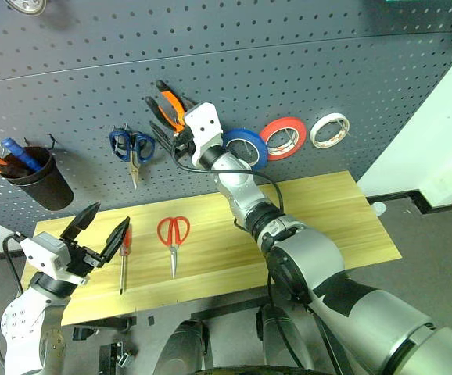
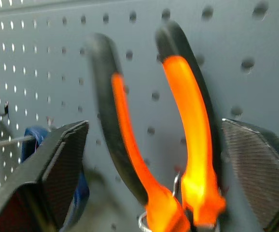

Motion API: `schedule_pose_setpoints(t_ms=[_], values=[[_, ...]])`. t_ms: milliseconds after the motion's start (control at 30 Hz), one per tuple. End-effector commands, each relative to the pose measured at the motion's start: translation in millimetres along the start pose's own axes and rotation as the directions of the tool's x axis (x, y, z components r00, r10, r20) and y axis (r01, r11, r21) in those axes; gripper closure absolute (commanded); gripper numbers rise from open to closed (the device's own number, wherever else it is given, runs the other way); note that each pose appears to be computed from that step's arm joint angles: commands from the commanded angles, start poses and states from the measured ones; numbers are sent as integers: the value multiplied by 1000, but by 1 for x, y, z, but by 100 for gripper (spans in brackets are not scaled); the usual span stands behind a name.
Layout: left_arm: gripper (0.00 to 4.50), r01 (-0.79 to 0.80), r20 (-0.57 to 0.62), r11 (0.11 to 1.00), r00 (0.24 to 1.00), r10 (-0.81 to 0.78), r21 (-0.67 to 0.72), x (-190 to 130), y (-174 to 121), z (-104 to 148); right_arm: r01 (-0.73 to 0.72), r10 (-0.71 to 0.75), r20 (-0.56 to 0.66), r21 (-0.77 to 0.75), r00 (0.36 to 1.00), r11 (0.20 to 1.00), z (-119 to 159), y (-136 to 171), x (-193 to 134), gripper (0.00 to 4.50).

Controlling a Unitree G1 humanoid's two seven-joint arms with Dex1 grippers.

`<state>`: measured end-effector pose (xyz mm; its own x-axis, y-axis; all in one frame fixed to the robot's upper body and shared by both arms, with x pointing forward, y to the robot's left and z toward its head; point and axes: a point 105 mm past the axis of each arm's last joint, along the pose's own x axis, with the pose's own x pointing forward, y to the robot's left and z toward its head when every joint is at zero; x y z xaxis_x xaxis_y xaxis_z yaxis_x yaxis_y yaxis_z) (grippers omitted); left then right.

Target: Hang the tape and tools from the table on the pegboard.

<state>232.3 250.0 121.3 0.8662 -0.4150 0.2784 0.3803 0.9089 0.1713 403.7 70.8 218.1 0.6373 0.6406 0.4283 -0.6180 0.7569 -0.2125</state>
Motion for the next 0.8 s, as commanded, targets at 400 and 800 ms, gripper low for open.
schedule_pose_setpoints(t_ms=[400, 800], values=[[89, -56, -93, 997, 994, 60, 47, -29, 10, 1, -51, 122, 367, -199, 922, 979, 65, -5, -60, 2], [89, -149, -586, 986, 793, 166, 77, -16, -15, -85, -187, 232, 130, -287, 964, 939, 86, -32, -134, 2]])
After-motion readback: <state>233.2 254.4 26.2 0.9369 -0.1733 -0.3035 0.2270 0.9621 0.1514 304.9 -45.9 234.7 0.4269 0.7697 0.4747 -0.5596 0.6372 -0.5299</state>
